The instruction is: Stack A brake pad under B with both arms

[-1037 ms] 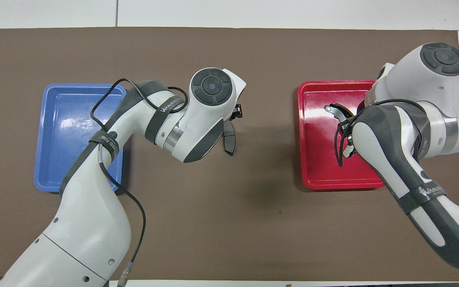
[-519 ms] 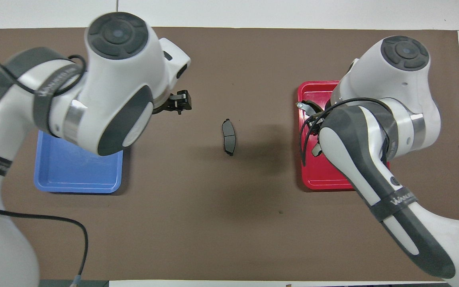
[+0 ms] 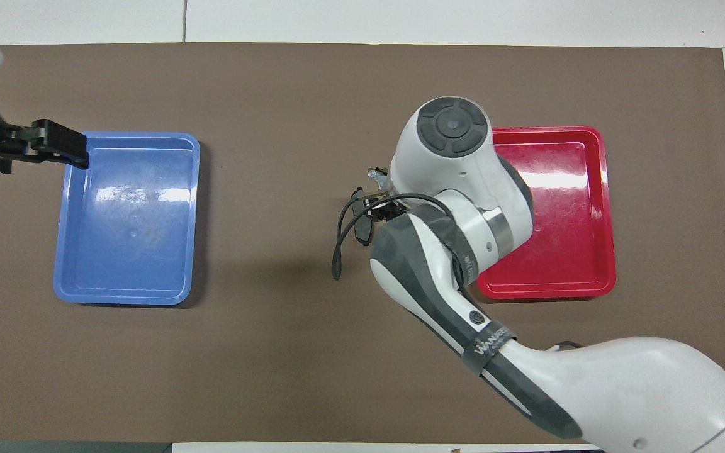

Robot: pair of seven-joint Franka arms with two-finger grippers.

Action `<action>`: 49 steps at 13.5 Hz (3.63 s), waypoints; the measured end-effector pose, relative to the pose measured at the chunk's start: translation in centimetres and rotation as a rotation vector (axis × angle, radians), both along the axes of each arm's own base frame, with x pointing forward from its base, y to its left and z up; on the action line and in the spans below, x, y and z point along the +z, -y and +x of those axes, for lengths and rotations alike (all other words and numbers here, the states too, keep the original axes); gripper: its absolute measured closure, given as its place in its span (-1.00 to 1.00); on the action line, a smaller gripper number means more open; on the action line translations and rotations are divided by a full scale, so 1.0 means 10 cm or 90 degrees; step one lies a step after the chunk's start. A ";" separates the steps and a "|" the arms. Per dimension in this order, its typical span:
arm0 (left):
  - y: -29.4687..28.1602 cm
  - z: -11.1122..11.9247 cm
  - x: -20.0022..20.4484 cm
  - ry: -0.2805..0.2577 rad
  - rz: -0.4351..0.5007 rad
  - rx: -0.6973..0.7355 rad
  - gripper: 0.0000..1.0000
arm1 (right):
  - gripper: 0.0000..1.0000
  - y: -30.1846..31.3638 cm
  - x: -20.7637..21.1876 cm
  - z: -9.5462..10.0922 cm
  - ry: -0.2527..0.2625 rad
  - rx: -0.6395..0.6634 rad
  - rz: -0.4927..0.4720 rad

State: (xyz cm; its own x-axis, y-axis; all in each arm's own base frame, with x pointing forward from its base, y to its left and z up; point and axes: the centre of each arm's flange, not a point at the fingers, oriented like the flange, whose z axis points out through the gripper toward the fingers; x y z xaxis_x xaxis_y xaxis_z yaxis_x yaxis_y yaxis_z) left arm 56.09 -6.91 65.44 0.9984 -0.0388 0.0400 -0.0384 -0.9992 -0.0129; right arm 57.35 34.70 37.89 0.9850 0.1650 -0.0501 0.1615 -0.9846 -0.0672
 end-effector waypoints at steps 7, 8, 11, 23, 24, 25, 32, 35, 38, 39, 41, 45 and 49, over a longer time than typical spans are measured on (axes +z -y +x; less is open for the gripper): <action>-0.09 -0.04 0.01 -0.003 0.001 -0.001 -1.00 | 0.16 -0.32 -0.63 0.06 0.020 -0.015 0.030; -0.09 -0.04 0.00 -0.005 0.001 -0.001 -1.00 | 0.16 -0.32 -0.65 0.06 0.020 -0.014 0.028; -0.09 -0.04 -0.03 -0.008 0.002 -0.001 -1.00 | 0.16 -0.31 -0.69 0.07 0.029 -0.012 0.029; -0.09 -0.05 -0.11 -0.020 0.003 -0.001 -1.00 | 0.16 -0.25 -0.82 0.03 0.036 -0.015 0.031; -0.10 -0.05 -0.11 -0.020 0.003 0.001 -1.00 | 0.16 -0.25 -0.82 0.03 0.036 -0.014 0.031; -0.11 -0.05 -0.11 -0.020 0.003 0.002 -1.00 | 0.16 -0.25 -0.82 0.03 0.036 -0.014 0.031; -0.11 -0.05 -0.16 -0.027 0.004 0.002 -1.00 | 0.16 -0.26 -0.82 -0.02 0.025 -0.007 0.019; -0.11 -0.05 -0.17 -0.028 0.004 0.002 -1.00 | 0.16 -0.28 -0.81 -0.06 0.018 -0.002 0.012; -0.11 -0.05 -0.17 -0.028 0.004 0.002 -1.00 | -0.16 -0.28 -0.82 -0.08 0.011 0.000 0.006; -0.11 -0.05 -0.17 -0.028 0.004 0.002 -1.00 | -0.42 -0.28 -0.81 -0.08 0.013 0.000 0.007; -0.11 -0.05 -0.17 -0.029 0.004 0.002 -1.00 | -0.87 -0.26 -0.66 -0.06 0.026 -0.003 0.010; -0.11 -0.05 -0.17 -0.029 0.004 0.002 -1.00 | -1.00 0.07 0.08 0.02 0.049 -0.029 -0.010; -0.12 -0.05 -0.17 -0.029 0.004 0.003 -1.00 | -1.00 1.12 0.84 0.13 0.014 -0.081 -0.043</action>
